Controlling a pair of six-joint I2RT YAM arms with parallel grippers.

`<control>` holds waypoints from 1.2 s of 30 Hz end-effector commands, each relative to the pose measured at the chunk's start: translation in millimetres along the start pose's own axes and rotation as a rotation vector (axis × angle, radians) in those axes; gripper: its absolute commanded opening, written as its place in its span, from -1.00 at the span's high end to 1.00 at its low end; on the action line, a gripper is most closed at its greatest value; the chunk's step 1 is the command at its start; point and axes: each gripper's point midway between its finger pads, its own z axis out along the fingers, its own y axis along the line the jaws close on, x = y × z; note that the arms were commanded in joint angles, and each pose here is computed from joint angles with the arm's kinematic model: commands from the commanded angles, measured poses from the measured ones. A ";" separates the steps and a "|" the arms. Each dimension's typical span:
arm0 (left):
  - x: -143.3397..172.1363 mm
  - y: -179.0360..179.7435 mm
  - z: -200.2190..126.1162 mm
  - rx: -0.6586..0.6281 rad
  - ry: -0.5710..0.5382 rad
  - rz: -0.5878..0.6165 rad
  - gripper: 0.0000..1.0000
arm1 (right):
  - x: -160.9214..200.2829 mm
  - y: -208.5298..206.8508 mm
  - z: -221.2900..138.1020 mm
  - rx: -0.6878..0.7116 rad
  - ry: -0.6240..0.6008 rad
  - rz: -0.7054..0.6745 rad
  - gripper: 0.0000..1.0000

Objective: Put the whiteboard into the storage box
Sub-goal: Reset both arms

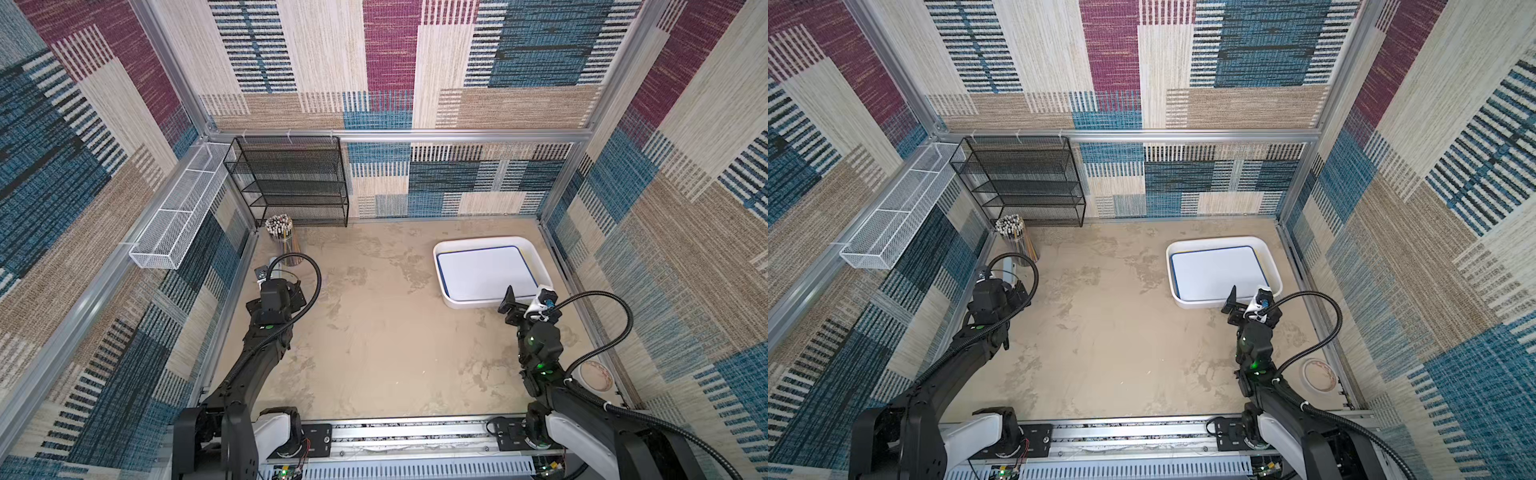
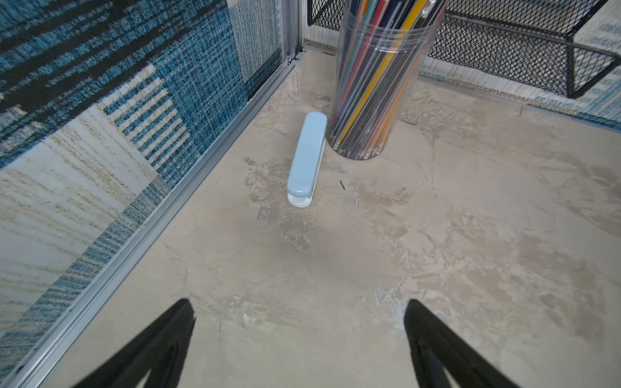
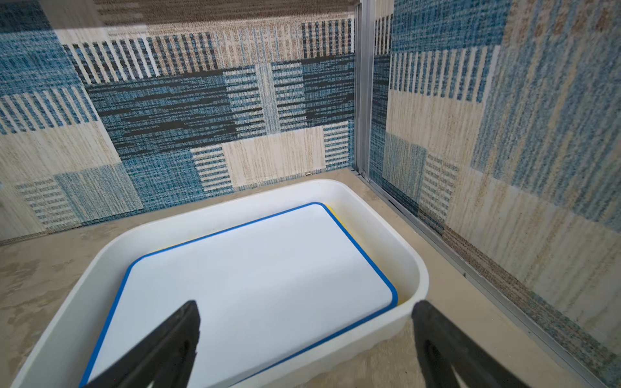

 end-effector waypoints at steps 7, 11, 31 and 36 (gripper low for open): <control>11.0 -36.7 26.2 0.195 -0.040 0.112 -0.99 | -11.0 -7.0 11.5 0.020 -0.102 0.023 -1.00; 19.6 -47.2 39.9 0.234 -0.046 0.161 -0.99 | -7.5 -6.7 21.7 0.028 -0.092 0.011 -1.00; 34.8 -85.6 49.2 0.403 -0.089 0.229 -0.99 | 8.8 21.6 47.1 -0.142 -0.060 -0.079 -1.00; 35.6 -85.2 49.4 0.406 -0.080 0.227 -0.99 | 21.6 20.3 57.6 -0.144 -0.012 -0.073 -1.00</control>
